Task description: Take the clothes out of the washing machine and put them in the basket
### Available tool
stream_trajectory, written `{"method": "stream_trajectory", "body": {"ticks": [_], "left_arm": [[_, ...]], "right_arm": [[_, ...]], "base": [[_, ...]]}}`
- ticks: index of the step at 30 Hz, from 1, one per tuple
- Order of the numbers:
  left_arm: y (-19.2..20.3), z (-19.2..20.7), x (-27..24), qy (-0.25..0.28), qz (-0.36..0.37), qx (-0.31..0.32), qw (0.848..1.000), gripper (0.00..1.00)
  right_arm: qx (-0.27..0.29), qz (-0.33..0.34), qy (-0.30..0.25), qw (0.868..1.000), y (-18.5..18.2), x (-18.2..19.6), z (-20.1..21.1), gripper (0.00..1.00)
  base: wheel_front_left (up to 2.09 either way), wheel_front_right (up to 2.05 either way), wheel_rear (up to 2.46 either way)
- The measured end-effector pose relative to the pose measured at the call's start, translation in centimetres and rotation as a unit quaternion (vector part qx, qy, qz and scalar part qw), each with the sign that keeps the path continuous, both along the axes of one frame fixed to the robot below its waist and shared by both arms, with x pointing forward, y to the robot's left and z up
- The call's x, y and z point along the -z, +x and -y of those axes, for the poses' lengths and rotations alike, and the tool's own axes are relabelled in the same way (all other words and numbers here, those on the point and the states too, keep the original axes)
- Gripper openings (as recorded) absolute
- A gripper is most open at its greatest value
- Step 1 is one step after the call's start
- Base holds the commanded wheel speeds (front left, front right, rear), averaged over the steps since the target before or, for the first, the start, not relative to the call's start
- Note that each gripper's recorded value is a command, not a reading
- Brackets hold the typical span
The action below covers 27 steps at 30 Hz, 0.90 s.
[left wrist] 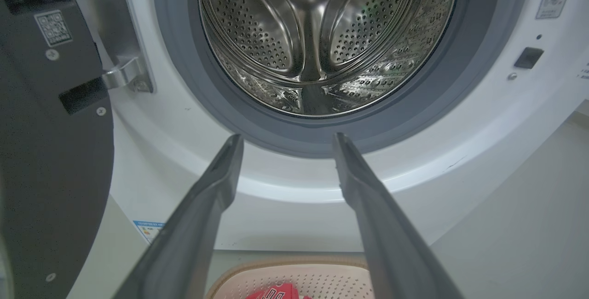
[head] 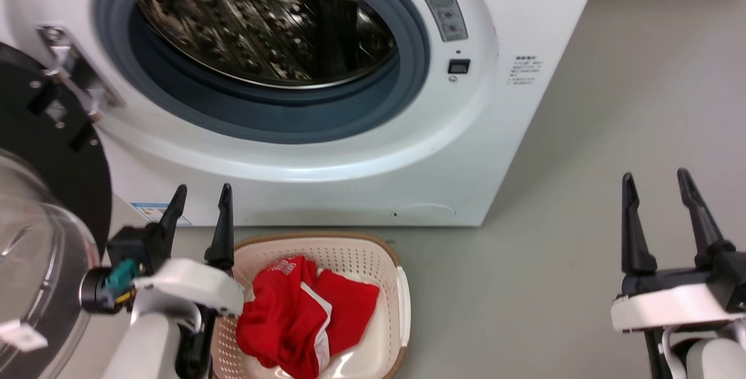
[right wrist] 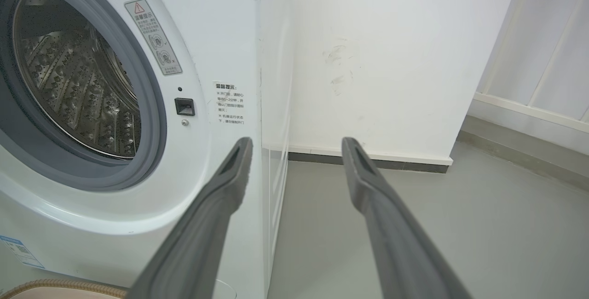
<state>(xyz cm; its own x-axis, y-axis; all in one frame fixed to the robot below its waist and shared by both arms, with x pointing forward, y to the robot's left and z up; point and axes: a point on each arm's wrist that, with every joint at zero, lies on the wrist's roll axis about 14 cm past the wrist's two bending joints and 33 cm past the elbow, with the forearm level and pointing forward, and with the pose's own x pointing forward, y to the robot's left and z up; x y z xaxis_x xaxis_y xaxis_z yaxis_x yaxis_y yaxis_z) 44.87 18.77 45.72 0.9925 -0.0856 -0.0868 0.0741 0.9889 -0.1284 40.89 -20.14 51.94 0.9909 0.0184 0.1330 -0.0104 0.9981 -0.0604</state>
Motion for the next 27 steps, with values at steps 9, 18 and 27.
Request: {"method": "stream_trajectory", "body": {"ticks": [9,18,27], "left_arm": [[-5.1,-0.6,-4.9,0.014,0.083,-0.034,0.996,1.00],[-7.9,0.1,-6.2,0.032,0.106,-0.036,0.993,1.00],[-9.5,0.2,-6.1,0.042,0.105,-0.036,0.993,1.00]], "right_arm": [[-0.010,0.017,0.007,1.000,-2.3,-1.4,-0.7,1.00],[-0.002,0.016,0.015,1.000,-4.9,-1.4,-0.2,1.00],[-0.002,0.021,0.018,1.000,-6.7,-1.7,-0.1,1.00]], "base": [[0.00,0.00,0.00],[0.00,0.00,0.00],[0.00,0.00,0.00]]}}
